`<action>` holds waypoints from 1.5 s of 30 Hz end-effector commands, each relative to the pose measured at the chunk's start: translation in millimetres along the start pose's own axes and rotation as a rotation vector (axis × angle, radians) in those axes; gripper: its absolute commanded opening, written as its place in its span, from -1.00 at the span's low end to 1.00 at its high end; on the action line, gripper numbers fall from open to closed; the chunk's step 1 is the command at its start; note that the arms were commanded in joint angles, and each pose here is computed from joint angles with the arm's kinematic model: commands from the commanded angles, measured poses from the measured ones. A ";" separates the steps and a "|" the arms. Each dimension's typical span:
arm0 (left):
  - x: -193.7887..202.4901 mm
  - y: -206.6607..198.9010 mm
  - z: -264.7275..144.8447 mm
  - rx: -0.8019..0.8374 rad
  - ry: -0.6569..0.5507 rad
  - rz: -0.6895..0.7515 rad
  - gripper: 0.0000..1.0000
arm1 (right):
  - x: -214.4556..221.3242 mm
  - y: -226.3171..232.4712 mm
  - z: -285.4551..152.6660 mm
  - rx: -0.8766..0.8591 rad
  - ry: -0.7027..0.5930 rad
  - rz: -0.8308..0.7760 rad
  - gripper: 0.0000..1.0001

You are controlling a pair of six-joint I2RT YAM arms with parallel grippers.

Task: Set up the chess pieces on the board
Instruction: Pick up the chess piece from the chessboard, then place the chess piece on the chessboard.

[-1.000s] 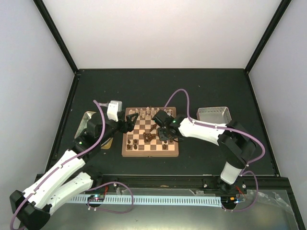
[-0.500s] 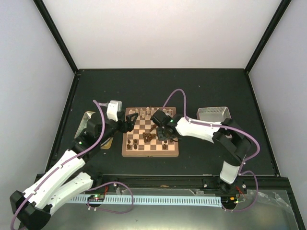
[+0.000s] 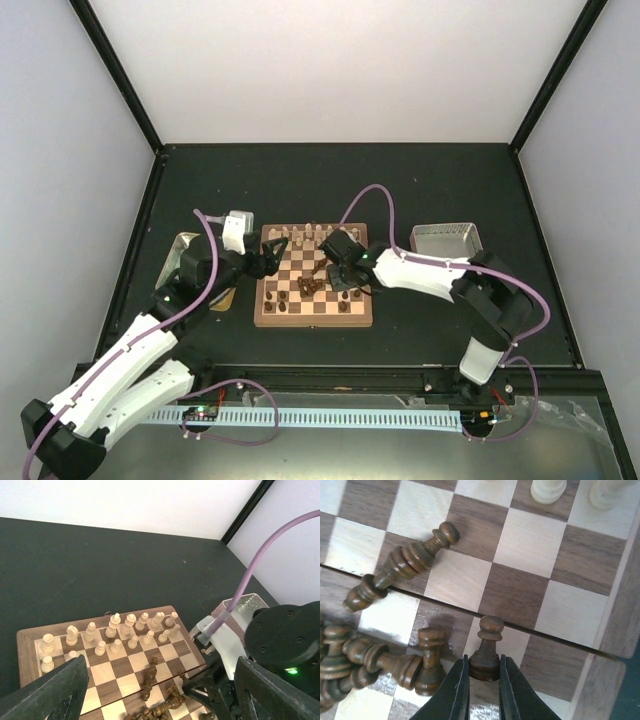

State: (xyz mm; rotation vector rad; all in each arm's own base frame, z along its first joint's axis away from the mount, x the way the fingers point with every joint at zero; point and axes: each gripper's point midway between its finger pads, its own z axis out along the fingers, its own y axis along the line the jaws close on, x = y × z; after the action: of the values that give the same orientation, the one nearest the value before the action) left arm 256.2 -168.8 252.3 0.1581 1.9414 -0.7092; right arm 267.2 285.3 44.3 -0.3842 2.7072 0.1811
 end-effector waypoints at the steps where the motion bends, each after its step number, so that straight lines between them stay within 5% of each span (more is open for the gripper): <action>1: 1.9 -4.5 -1.4 0.035 0.013 -0.037 0.64 | -35.9 12.2 -32.5 -0.104 -0.206 -0.074 -0.87; 12: 8.7 -66.4 -2.8 0.395 0.184 -0.105 0.63 | -48.0 55.2 -134.9 -0.510 -0.584 -0.326 -0.89; 21: 17.8 -105.8 -8.1 0.675 0.415 -0.238 0.47 | -24.6 69.6 -195.4 -0.696 -0.733 -0.549 -0.88; 25: 21.4 -118.3 -6.3 0.768 0.523 -0.291 0.19 | -17.7 72.8 -210.3 -0.736 -0.784 -0.622 -0.87; 45: 27.8 -119.0 -1.0 0.792 0.558 -0.276 -0.94 | -13.2 76.7 -206.3 -0.753 -0.739 -0.644 -0.85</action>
State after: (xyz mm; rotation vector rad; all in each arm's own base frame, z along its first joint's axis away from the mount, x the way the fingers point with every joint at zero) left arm 192.4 -268.5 256.8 0.5644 2.1763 -1.7450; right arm 180.9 321.2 241.1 -1.0893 1.6210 0.9272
